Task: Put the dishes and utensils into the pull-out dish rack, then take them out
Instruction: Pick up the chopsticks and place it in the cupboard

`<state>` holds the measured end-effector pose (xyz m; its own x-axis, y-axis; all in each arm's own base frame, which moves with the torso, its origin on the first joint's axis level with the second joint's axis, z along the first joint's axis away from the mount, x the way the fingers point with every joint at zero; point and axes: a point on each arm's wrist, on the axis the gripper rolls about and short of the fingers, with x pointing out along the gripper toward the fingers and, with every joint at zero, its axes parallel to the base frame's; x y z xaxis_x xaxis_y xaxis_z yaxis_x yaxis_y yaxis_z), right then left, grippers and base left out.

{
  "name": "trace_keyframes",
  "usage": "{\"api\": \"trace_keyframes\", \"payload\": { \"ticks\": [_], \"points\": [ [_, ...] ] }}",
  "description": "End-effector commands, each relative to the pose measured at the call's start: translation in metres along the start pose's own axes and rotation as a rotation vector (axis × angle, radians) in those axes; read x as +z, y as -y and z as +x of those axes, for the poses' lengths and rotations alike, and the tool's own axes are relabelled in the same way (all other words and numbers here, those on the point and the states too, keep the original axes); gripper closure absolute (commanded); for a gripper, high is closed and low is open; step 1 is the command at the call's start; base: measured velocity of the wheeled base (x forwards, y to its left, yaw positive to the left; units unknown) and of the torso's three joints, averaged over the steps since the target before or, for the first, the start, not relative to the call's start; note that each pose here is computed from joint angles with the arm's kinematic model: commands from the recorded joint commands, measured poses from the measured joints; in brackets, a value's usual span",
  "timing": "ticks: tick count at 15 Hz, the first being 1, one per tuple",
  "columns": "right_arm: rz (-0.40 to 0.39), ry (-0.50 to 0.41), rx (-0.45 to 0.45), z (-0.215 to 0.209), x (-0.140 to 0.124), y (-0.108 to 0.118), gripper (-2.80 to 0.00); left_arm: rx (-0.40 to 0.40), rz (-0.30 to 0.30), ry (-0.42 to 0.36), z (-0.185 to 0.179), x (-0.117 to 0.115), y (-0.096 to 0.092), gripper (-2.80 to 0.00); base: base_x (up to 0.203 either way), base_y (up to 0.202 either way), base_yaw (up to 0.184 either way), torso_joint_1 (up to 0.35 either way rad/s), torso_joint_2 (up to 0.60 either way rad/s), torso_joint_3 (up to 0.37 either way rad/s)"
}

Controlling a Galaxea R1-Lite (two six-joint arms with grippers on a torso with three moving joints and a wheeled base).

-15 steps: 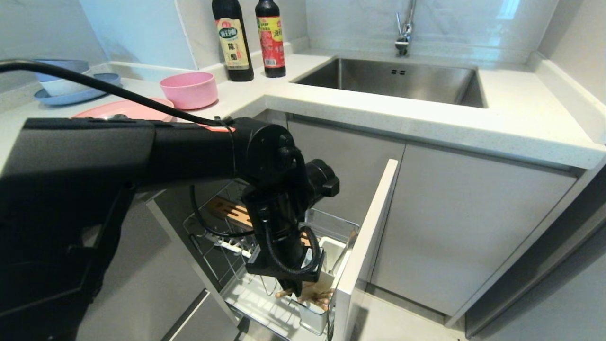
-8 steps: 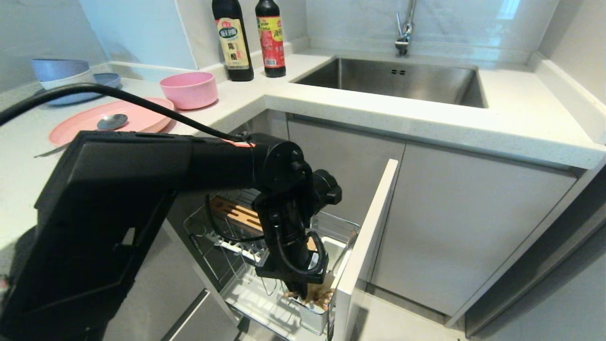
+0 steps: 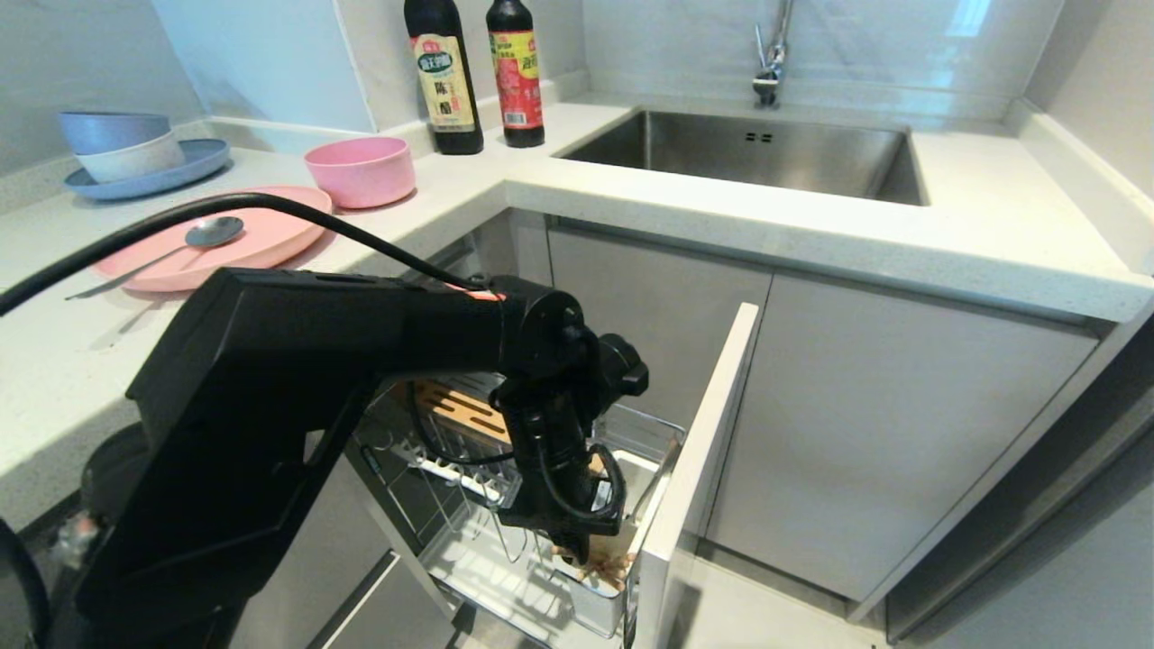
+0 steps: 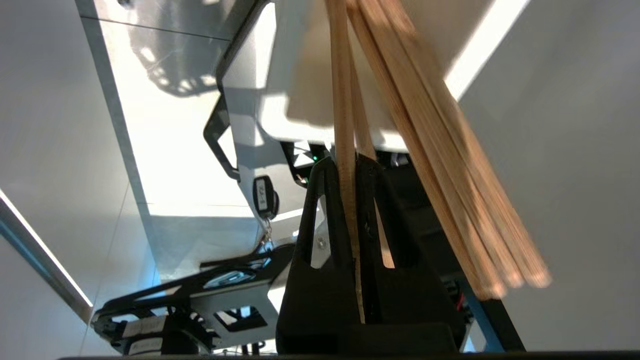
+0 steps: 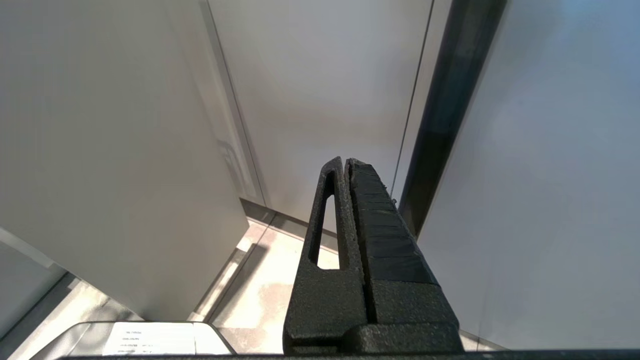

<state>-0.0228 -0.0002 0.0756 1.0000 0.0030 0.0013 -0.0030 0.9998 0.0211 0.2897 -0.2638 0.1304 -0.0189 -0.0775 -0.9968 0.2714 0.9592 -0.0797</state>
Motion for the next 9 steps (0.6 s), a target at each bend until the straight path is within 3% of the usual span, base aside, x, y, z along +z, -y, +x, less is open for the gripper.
{"api": "trace_keyframes", "payload": {
  "ticks": [1, 7, 8, 9],
  "points": [
    [0.0, -0.001, 0.0, 0.0001, -0.0004, 0.0, 0.0, 0.008, -0.006, -0.016, 0.007, 0.0022, 0.0, 0.0, 0.0, 0.0, 0.0, 0.0, 0.0, 0.0],
    [0.0, -0.001, 0.0, 0.0001, -0.0004, 0.0, 0.0, 0.004, -0.011, -0.009, 0.0076, 0.0044, -0.0017, 0.0, 0.0, 0.0, 0.0, 0.0, 0.0, 0.0],
    [0.0, -0.001, 0.0, 0.0001, -0.0004, 0.0, 0.0, 0.004, -0.01, -0.008, 0.0066, 0.0039, -0.0018, -0.55, 0.0, 0.0, 0.0, 0.0, 0.0, 0.0],
    [0.0, -0.001, 0.0, 0.0001, -0.0004, 0.0, 0.0, 0.005, -0.011, -0.004, 0.0058, 0.0038, -0.0019, -2.8, 0.0, 0.0, 0.0, 0.0, 0.0, 0.0]
  ]
}}
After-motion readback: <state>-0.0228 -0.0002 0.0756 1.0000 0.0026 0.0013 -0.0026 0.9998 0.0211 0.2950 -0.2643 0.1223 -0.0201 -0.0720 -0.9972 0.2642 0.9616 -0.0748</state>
